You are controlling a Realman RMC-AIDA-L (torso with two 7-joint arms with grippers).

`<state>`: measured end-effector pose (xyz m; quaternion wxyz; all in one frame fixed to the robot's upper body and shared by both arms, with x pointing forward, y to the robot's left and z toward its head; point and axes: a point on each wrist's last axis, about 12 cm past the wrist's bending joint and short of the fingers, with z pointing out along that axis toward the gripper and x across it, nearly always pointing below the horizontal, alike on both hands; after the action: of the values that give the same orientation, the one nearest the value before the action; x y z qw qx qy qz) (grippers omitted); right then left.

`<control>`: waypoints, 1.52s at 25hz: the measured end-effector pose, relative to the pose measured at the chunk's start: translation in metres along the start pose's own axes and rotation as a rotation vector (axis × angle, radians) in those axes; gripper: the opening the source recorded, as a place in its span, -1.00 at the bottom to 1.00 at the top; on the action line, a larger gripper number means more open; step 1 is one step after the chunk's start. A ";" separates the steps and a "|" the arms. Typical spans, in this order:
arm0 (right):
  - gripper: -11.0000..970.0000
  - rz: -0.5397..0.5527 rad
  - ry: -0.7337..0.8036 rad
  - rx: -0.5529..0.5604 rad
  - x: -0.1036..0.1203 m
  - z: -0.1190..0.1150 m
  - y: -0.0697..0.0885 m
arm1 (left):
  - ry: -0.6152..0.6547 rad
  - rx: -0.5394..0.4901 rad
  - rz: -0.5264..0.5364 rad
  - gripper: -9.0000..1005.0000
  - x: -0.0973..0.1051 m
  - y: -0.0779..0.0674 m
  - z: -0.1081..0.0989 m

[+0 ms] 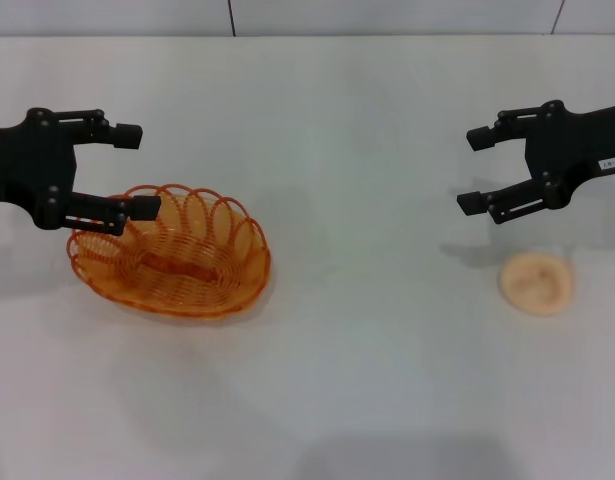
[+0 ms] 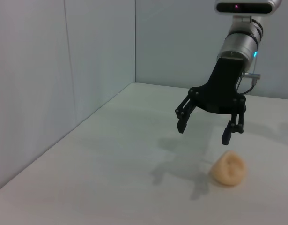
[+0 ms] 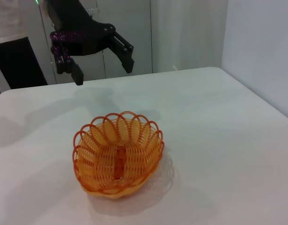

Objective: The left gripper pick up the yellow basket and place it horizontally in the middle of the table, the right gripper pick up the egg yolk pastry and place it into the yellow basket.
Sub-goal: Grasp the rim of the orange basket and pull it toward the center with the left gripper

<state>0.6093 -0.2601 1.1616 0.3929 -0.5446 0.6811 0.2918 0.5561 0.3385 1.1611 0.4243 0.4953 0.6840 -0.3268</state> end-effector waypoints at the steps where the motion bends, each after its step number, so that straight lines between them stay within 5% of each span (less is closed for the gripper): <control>1: 0.79 0.000 0.000 0.001 0.000 0.000 0.000 | 0.000 0.000 0.000 0.77 0.000 0.000 0.000; 23: 0.76 0.000 0.001 0.029 0.003 0.002 -0.001 | 0.018 0.004 -0.035 0.75 0.002 -0.001 0.006; 38: 0.74 -0.003 -0.028 0.066 0.011 -0.013 0.005 | 0.319 -0.101 -0.558 0.74 -0.044 -0.014 0.011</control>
<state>0.6007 -0.2751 1.1589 0.4204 -0.5283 0.6840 0.2761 0.5518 0.3069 1.1962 0.2298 0.3120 0.8666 -0.3145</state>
